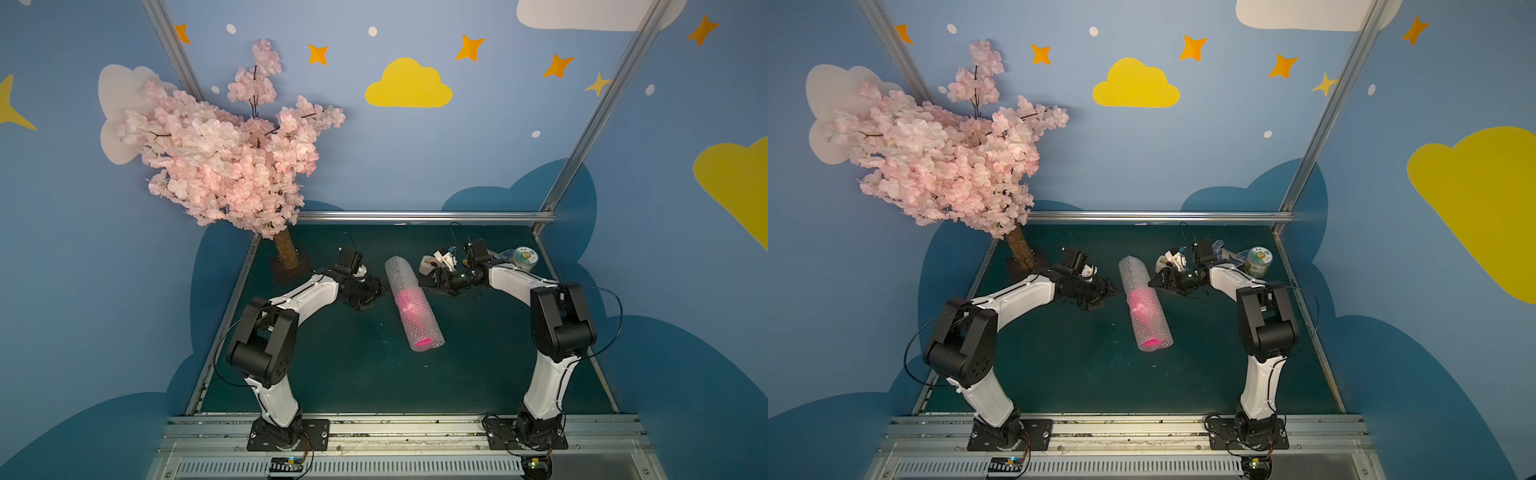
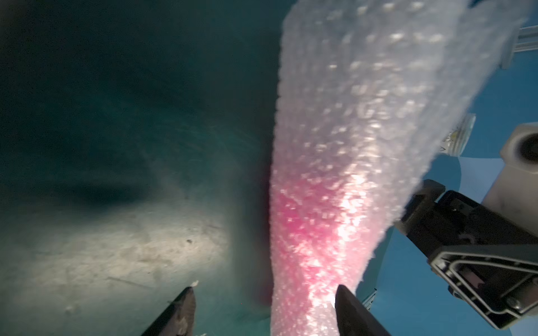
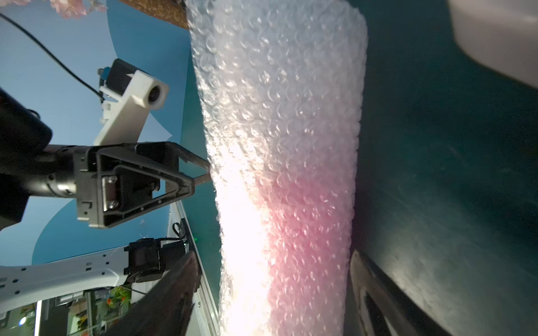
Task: Wrap wine glasses in bubble wrap
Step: Pick up the bubble wrap from the center of the board, then place the bubble wrap at the center of the board, then wrap the wine glass in bubble wrap.
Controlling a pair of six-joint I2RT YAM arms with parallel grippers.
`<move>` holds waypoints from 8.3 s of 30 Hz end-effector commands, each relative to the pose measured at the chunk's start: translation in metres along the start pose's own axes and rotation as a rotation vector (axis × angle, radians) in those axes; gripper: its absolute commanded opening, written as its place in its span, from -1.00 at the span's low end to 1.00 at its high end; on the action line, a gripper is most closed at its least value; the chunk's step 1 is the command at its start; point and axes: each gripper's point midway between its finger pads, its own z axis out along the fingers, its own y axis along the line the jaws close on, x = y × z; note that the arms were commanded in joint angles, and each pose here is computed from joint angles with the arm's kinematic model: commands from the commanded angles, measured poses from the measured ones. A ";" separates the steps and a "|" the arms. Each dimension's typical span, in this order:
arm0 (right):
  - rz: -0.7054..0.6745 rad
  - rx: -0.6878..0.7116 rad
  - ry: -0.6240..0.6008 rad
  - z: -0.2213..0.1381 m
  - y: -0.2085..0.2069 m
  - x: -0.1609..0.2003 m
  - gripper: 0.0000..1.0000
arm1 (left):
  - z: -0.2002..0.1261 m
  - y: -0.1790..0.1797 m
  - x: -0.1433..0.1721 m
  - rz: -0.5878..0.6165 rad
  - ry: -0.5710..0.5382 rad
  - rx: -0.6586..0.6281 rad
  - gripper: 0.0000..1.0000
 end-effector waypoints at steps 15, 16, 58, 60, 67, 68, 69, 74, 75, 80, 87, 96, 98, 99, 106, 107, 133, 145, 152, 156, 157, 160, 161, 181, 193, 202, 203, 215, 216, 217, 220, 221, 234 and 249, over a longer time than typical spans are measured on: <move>-0.002 -0.200 0.142 0.030 0.014 0.028 0.65 | 0.055 -0.007 -0.005 0.020 0.161 0.045 0.26; -0.001 -0.198 0.153 0.031 0.013 0.032 0.65 | 0.057 -0.006 -0.003 0.016 0.165 0.042 0.26; 0.117 -0.111 0.077 0.023 -0.004 0.084 0.67 | 0.020 0.021 0.043 -0.060 0.229 -0.024 0.46; 0.122 -0.117 0.093 0.032 -0.006 0.087 0.67 | 0.023 0.021 0.045 -0.062 0.231 -0.024 0.43; 0.088 -0.161 0.102 0.053 0.006 0.083 0.67 | 0.040 0.017 0.057 -0.037 0.275 -0.033 0.33; 0.085 -0.180 0.103 0.056 0.010 0.082 0.67 | 0.041 0.017 0.058 -0.038 0.277 -0.032 0.33; 0.076 -0.195 0.101 0.058 0.014 0.079 0.67 | 0.042 0.017 0.059 -0.039 0.277 -0.027 0.33; 0.043 -0.236 0.141 0.072 0.030 0.081 0.67 | 0.040 0.010 0.053 -0.028 0.256 0.000 0.32; 0.040 -0.247 0.135 0.072 0.032 0.079 0.67 | 0.038 0.007 0.050 -0.025 0.248 0.010 0.32; 0.008 -0.339 0.116 0.069 0.057 0.066 0.67 | 0.037 -0.004 0.043 0.000 0.243 0.052 0.32; -0.058 -0.328 0.065 0.057 0.073 0.056 0.67 | 0.017 -0.020 0.014 0.051 0.145 0.112 0.39; -0.242 -0.235 -0.109 0.036 0.088 0.029 0.63 | -0.010 -0.057 -0.021 0.144 0.085 0.216 0.47; -0.266 -0.224 -0.146 0.032 0.091 0.020 0.62 | -0.014 -0.058 -0.025 0.140 0.082 0.223 0.47; -0.271 -0.217 -0.162 0.030 0.092 0.015 0.61 | -0.015 -0.058 -0.026 0.142 0.079 0.222 0.47; -0.429 -0.032 -0.219 0.017 0.103 0.006 0.62 | -0.026 -0.052 -0.044 0.194 0.023 0.195 0.47; -0.466 0.006 -0.215 0.016 0.104 0.007 0.62 | -0.026 -0.053 -0.046 0.204 0.016 0.207 0.47; -0.745 0.210 -0.230 0.019 0.121 0.069 0.68 | -0.036 -0.040 -0.026 0.352 -0.104 0.276 0.47; -0.724 0.214 -0.227 0.002 0.127 0.101 0.70 | -0.053 -0.032 -0.008 0.430 -0.157 0.246 0.40; -0.646 0.317 -0.308 -0.019 0.110 0.098 0.73 | -0.055 -0.022 0.001 0.462 -0.171 0.225 0.37; -0.598 0.357 -0.377 -0.033 0.106 0.089 0.75 | -0.055 -0.019 0.003 0.484 -0.173 0.222 0.37; -0.578 0.348 -0.396 -0.038 0.108 0.085 0.75 | -0.055 -0.019 0.002 0.492 -0.174 0.221 0.37; -0.446 0.344 -0.475 -0.059 0.108 0.066 0.75 | -0.053 -0.020 -0.001 0.500 -0.183 0.219 0.37; -0.402 0.331 -0.493 -0.065 0.108 0.061 0.75 | -0.053 -0.021 -0.002 0.504 -0.187 0.223 0.37; -0.156 -0.127 -0.304 -0.035 0.152 0.003 0.73 | -0.052 -0.028 -0.011 0.549 -0.212 0.236 0.34; -0.234 0.012 -0.116 0.007 0.125 0.054 0.68 | -0.053 -0.031 -0.014 0.563 -0.218 0.227 0.33; -0.215 0.118 -0.032 0.029 0.103 0.065 0.64 | -0.054 -0.037 -0.006 0.596 -0.215 0.222 0.32; -0.220 0.125 -0.031 0.030 0.103 0.064 0.63 | -0.054 -0.039 -0.005 0.602 -0.214 0.225 0.32; -0.215 0.362 0.159 0.039 0.079 0.086 0.54 | -0.086 -0.020 -0.018 0.562 -0.277 -0.041 0.41; -0.220 0.369 0.181 0.041 0.078 0.090 0.53 | -0.091 -0.013 -0.019 0.524 -0.278 -0.077 0.41; -0.218 0.378 0.195 0.043 0.077 0.092 0.52 | -0.099 -0.003 -0.023 0.475 -0.297 -0.138 0.41; -0.220 0.389 0.225 0.048 0.074 0.098 0.51 | -0.118 0.011 -0.024 0.387 -0.317 -0.169 0.42; -0.224 0.400 0.230 0.049 0.072 0.100 0.51 | -0.123 0.014 -0.023 0.351 -0.321 -0.158 0.42; -0.191 0.472 0.268 0.053 0.053 0.105 0.49 | -0.136 -0.050 0.057 0.457 -0.088 0.337 0.45; -0.161 0.459 0.247 0.045 0.054 0.097 0.49 | -0.049 0.006 0.075 0.476 0.025 -0.042 0.36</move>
